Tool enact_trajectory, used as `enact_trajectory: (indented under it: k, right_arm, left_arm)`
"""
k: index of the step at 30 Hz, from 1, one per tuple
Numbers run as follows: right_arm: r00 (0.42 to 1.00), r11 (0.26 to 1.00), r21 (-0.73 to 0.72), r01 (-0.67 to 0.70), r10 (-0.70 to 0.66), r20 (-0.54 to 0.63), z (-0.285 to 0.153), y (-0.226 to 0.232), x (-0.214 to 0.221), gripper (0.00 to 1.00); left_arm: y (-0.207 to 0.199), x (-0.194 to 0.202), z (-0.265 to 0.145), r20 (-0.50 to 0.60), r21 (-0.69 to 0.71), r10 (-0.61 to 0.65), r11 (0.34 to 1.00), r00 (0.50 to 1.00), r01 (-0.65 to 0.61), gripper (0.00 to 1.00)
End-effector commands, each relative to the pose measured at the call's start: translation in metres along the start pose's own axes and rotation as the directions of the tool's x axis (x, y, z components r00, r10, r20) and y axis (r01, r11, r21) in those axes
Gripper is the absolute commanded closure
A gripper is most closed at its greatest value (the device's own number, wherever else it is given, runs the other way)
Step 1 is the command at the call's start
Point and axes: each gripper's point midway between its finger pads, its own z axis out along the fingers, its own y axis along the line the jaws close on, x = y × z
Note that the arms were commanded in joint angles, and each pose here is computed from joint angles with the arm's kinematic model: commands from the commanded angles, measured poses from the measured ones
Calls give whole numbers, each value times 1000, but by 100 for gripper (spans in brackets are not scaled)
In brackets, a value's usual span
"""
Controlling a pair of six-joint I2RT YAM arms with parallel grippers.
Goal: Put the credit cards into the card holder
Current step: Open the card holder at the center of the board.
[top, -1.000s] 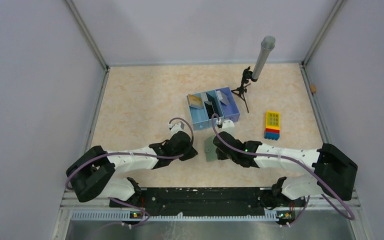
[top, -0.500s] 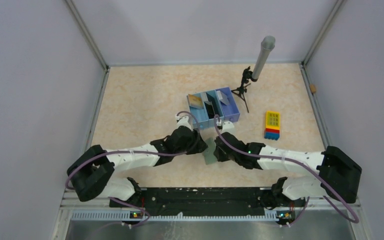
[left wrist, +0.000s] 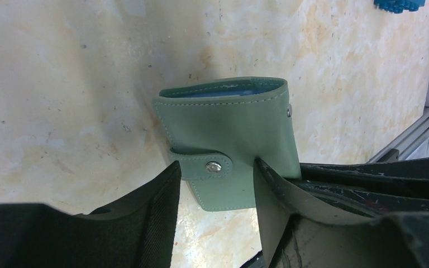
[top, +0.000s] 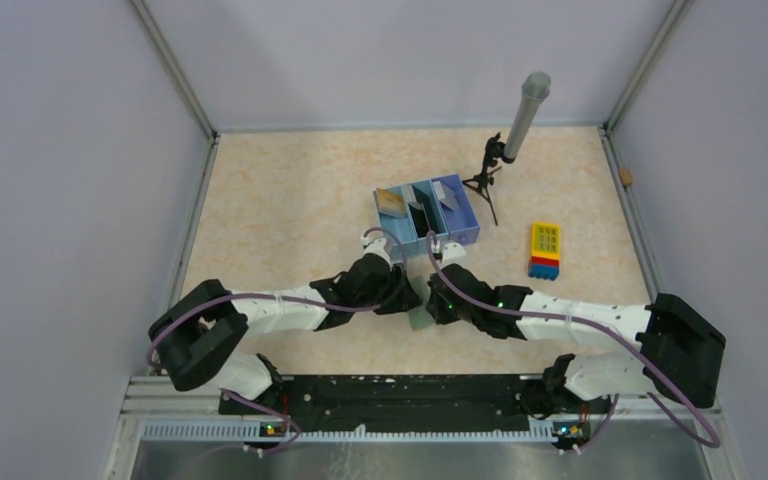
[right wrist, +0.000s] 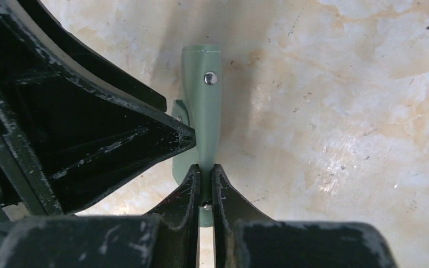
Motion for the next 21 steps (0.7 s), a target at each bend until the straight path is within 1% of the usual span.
enact_trajectory:
  k: [1,5,9,13,17,21]
  right_arm:
    - [998,996,-87,16,-11,60,-10,23,-21,100]
    - [998,995,-99,29,-23,62,-11,25,-22,100]
    - [997,993,-112,42,-35,65,-11,28,-23,100]
    - [997,991,-121,53,-47,57,-10,30,-21,100]
    - [997,992,-113,62,-57,52,-10,30,-19,100]
    - [997,992,-104,67,-62,51,-9,29,-19,100]
  left_arm:
    - [-7,3,6,-19,20,-17,1000,1000,17,49]
    - [-1,6,9,-37,-29,-14,1000,999,13,52]
    - [9,2,11,-9,-91,-7,996,1000,6,54]
    - [12,-3,12,19,-119,2,993,1000,0,55]
    - [18,-9,11,46,-181,40,983,998,-31,55]
    - [23,-7,8,31,-238,78,969,997,-68,58]
